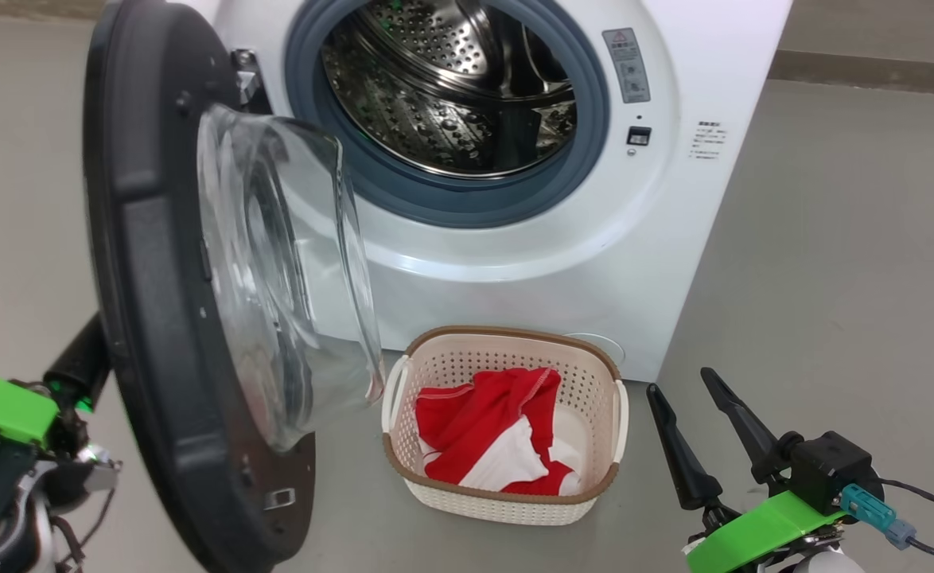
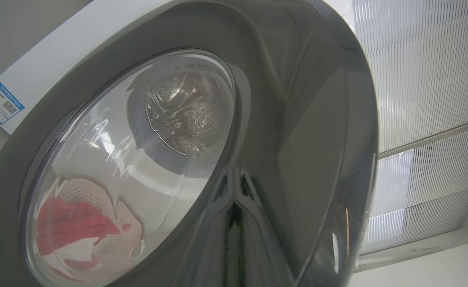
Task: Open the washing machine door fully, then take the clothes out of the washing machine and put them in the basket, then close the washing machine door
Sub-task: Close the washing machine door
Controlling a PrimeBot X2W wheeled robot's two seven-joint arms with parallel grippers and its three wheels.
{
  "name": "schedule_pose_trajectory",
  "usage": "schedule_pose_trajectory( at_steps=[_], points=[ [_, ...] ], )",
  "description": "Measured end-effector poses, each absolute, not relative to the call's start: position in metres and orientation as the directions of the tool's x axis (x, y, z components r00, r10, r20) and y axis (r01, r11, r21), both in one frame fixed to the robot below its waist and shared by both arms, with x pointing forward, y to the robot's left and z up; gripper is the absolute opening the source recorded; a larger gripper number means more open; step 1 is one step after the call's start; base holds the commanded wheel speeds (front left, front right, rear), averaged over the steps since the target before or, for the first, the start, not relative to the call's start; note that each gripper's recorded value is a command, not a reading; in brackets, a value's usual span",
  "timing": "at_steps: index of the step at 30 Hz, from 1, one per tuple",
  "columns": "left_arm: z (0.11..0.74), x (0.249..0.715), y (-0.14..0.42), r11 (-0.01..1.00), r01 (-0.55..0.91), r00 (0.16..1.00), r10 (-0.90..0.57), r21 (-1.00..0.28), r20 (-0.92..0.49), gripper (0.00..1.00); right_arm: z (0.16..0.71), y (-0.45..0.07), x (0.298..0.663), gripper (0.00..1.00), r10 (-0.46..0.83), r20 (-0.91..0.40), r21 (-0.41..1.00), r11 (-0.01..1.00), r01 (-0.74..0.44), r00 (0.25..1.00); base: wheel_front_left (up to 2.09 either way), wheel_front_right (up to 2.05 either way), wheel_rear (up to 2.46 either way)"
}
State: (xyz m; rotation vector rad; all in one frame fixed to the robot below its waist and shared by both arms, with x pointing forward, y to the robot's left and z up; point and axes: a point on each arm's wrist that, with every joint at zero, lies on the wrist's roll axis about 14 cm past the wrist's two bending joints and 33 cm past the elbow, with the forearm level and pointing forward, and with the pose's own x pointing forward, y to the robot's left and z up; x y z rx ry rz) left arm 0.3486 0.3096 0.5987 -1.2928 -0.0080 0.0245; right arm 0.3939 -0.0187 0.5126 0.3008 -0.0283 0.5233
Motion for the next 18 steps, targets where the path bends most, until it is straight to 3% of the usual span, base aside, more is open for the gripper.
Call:
schedule_pose_trajectory(
  at_steps=[18],
  points=[
    [0.586, 0.371, 0.255, 0.192, 0.026, 0.994, -0.110, -0.981, 0.005, 0.00, 0.512, -0.052, 0.389, 1.00, 0.407, 0.100, 0.274, 0.866, -0.418, 0.908, 0.00, 0.00, 0.00]
  ],
)
